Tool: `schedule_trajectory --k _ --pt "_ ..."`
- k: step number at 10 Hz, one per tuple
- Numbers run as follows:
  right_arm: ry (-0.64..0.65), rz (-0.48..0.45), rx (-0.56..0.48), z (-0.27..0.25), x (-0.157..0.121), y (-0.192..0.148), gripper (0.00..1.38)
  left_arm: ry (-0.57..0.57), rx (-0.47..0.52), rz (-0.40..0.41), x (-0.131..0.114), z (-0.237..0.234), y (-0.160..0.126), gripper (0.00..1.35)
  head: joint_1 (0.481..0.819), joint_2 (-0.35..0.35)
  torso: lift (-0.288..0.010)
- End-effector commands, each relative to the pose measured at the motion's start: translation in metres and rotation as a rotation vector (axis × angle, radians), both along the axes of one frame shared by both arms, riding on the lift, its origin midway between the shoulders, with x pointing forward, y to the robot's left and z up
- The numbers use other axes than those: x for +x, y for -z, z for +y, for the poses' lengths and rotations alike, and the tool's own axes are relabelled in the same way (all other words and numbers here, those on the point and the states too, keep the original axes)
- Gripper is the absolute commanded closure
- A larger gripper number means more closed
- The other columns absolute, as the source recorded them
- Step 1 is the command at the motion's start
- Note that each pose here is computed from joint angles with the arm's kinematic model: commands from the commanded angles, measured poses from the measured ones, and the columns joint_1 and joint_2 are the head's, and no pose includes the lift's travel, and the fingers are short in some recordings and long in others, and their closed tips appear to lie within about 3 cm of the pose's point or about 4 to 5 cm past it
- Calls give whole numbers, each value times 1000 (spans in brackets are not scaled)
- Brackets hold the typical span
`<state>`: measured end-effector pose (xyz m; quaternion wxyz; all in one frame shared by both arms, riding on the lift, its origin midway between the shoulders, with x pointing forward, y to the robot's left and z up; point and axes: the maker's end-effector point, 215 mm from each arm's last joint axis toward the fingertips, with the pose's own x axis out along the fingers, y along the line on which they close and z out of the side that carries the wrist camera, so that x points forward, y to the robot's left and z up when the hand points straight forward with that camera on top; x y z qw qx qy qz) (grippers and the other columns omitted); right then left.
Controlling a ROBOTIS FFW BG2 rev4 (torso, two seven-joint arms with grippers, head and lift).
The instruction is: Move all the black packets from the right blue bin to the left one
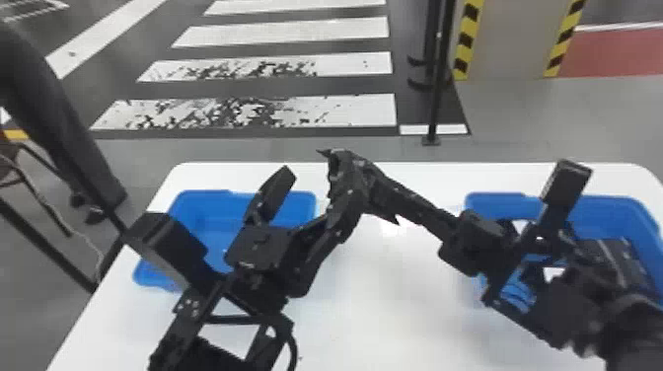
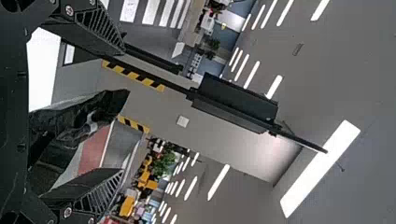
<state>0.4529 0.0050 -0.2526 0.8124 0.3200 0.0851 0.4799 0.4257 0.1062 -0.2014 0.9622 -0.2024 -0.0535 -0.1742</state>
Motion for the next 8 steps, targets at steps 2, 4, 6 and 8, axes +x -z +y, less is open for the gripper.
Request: schedule_trajectory --k 2,4,6,8 --pt "-46 7 23 18 -12 -5 1138 16 -1 20 3 -4 10 131 695 145 -140" --pt "-58 12 32 22 -15 -6 1139 6 10 4 4 -2 5 283 695 162 -140" --pt "-57 7 35 21 -14 -9 1139 -6 14 9 5 2 7 1072 695 169 -140" --pt "-57 6 41 22 -11 -9 1138 -13 67 6 6 1 9 1208 695 172 -140"
